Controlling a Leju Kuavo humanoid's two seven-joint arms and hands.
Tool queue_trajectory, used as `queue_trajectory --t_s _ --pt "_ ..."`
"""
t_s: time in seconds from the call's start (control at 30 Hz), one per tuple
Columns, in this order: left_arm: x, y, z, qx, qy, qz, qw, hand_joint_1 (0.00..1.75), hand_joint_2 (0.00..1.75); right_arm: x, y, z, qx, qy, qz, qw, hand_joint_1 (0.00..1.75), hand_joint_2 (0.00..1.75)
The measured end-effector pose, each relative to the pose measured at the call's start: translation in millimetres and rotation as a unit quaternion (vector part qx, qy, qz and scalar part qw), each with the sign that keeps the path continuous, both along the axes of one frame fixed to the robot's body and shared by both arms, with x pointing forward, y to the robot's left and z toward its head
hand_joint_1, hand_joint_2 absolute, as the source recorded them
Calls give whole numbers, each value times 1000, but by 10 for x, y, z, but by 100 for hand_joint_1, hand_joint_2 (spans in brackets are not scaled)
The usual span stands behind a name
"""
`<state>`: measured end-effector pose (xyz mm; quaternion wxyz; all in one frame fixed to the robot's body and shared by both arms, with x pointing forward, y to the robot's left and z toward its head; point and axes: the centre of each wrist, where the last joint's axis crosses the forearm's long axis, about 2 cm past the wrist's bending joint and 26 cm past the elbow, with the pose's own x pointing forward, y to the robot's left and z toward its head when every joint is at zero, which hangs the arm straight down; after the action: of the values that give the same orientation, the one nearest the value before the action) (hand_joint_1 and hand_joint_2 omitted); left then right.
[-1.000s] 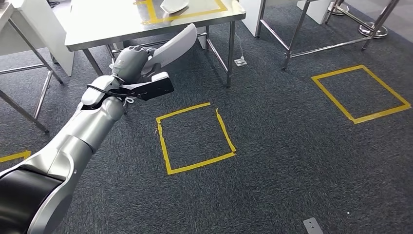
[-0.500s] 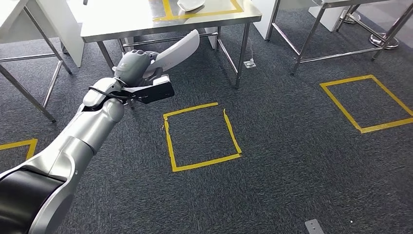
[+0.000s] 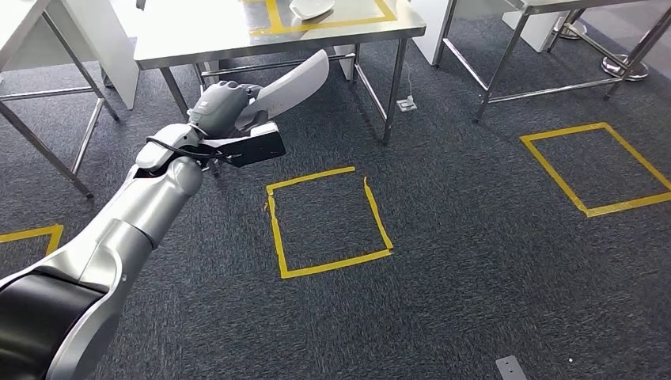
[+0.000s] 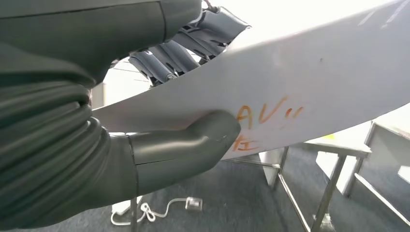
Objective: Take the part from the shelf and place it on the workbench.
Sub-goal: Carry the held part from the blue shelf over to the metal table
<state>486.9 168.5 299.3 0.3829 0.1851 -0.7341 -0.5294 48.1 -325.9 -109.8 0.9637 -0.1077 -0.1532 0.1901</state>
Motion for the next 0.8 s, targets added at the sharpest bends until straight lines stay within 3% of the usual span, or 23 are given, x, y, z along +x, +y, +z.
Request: queue_trajectory --t_s 0.8 --pt "-13 -14 -40 6 9 3 1000 175 175 -44 87 -11 22 13 -10 1000 0 0"
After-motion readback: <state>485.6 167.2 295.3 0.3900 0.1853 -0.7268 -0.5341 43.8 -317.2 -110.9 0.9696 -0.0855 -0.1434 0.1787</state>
